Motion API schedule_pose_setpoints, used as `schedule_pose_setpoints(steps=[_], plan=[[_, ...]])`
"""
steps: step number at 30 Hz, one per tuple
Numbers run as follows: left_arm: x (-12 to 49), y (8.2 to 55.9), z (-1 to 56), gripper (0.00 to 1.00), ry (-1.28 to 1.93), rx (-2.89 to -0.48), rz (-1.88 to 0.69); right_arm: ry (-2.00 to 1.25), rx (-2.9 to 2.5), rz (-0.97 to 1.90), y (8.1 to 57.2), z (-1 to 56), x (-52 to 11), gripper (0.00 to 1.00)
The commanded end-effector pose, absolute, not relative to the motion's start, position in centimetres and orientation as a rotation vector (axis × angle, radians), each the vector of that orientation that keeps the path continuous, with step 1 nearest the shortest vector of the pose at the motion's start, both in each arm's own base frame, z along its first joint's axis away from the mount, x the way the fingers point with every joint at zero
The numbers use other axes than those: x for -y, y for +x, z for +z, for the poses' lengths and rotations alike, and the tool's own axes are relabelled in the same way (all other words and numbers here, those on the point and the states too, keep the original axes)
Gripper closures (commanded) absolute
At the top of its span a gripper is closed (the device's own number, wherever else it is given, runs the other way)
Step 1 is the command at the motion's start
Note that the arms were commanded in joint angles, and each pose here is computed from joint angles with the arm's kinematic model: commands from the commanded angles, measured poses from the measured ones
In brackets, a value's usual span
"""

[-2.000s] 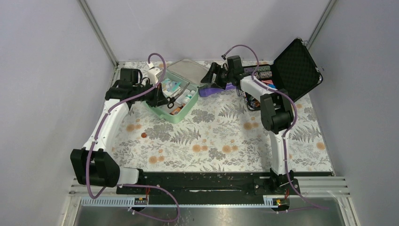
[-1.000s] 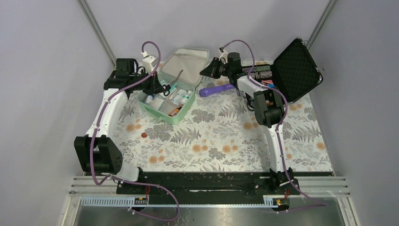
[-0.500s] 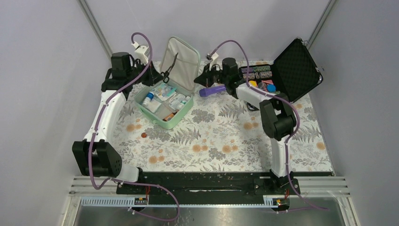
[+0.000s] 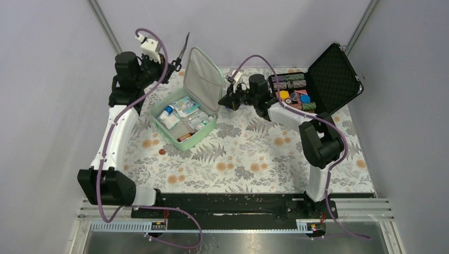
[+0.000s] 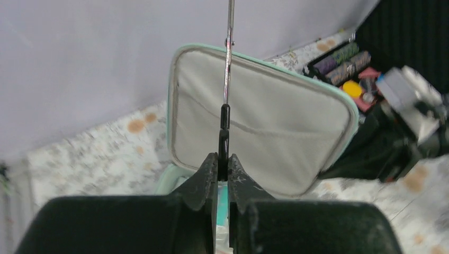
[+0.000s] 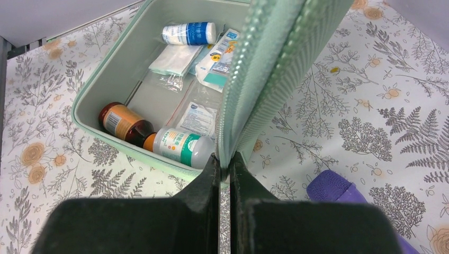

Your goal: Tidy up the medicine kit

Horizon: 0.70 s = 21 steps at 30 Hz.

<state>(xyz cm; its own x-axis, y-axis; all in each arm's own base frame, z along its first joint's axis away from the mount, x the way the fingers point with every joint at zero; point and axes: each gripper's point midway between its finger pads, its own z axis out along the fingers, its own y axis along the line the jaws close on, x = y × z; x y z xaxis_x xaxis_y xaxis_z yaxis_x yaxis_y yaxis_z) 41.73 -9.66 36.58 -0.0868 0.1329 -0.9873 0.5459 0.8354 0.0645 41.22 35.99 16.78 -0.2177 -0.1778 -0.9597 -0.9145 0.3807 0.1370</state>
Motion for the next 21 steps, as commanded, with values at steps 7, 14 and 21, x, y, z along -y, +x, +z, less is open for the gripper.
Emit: schedule_pose_setpoints(steps=[7,14,21], plan=[[11.1,44.4,36.7,1.0,-0.431,-1.811,-0.739,-1.027,-1.627,0.902,38.7,18.2,-36.7,1.0],[12.9,43.8,36.1,1.0,-0.674,-1.834,-0.77,-1.022,-1.632,0.908,38.6,18.4,-36.7,1.0],[15.2,45.2,35.5,1.0,-0.733,-1.844,-0.77,-1.027,-1.627,0.901,38.5,18.5,-36.6,1.0]])
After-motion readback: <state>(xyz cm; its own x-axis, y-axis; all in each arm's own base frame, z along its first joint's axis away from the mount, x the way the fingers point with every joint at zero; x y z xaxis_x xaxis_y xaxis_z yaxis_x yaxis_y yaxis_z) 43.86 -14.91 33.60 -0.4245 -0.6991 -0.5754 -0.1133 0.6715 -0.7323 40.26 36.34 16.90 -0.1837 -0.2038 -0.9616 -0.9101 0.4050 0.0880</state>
